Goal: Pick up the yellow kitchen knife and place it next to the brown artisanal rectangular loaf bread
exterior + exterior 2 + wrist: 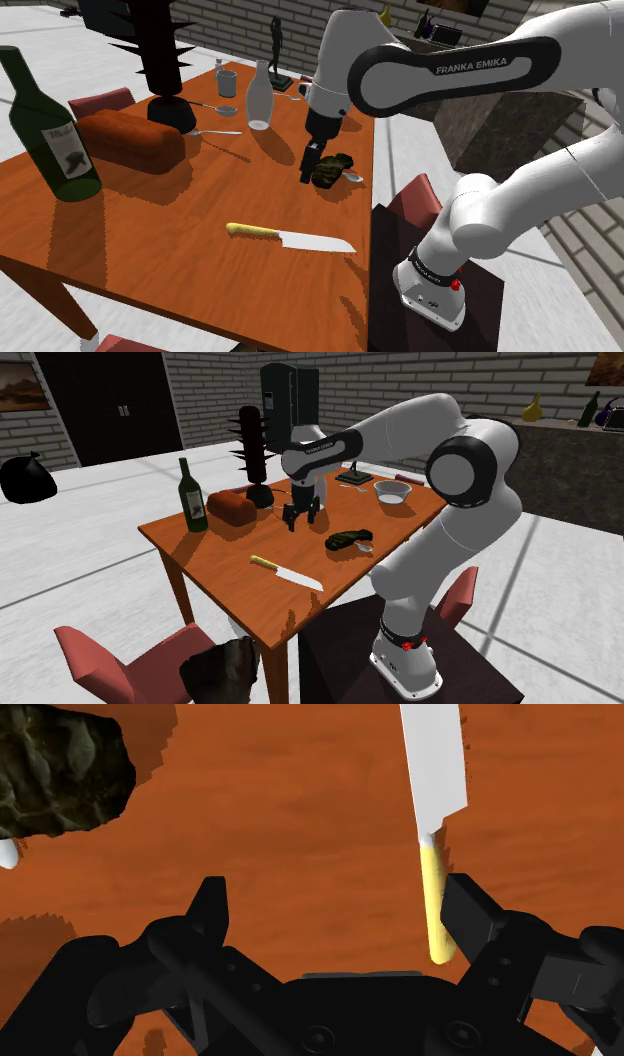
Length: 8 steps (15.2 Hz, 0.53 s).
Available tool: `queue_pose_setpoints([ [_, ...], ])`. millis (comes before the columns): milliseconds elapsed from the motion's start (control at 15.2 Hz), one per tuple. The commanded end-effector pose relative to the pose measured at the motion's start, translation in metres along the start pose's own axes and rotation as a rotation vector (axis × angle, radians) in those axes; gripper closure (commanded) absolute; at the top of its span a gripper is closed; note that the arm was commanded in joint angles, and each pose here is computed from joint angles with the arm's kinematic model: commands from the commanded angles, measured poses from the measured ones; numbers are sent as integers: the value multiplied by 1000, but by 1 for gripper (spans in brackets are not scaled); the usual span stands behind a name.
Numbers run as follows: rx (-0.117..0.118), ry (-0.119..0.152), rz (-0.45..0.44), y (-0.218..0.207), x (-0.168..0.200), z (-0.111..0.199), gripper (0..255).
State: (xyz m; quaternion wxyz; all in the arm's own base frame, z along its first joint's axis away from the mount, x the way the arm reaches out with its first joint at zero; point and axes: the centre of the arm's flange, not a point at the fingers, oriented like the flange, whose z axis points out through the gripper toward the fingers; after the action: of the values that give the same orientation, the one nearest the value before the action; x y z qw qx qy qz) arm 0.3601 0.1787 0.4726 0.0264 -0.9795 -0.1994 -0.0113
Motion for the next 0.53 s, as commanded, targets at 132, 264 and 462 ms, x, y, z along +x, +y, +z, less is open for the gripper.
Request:
queue_pose_setpoints([
  [132,12,-8,-89,-32,21,37,0],
  [264,17,-13,-134,-48,29,56,0],
  [462,25,-20,-200,-74,40,83,0],
])
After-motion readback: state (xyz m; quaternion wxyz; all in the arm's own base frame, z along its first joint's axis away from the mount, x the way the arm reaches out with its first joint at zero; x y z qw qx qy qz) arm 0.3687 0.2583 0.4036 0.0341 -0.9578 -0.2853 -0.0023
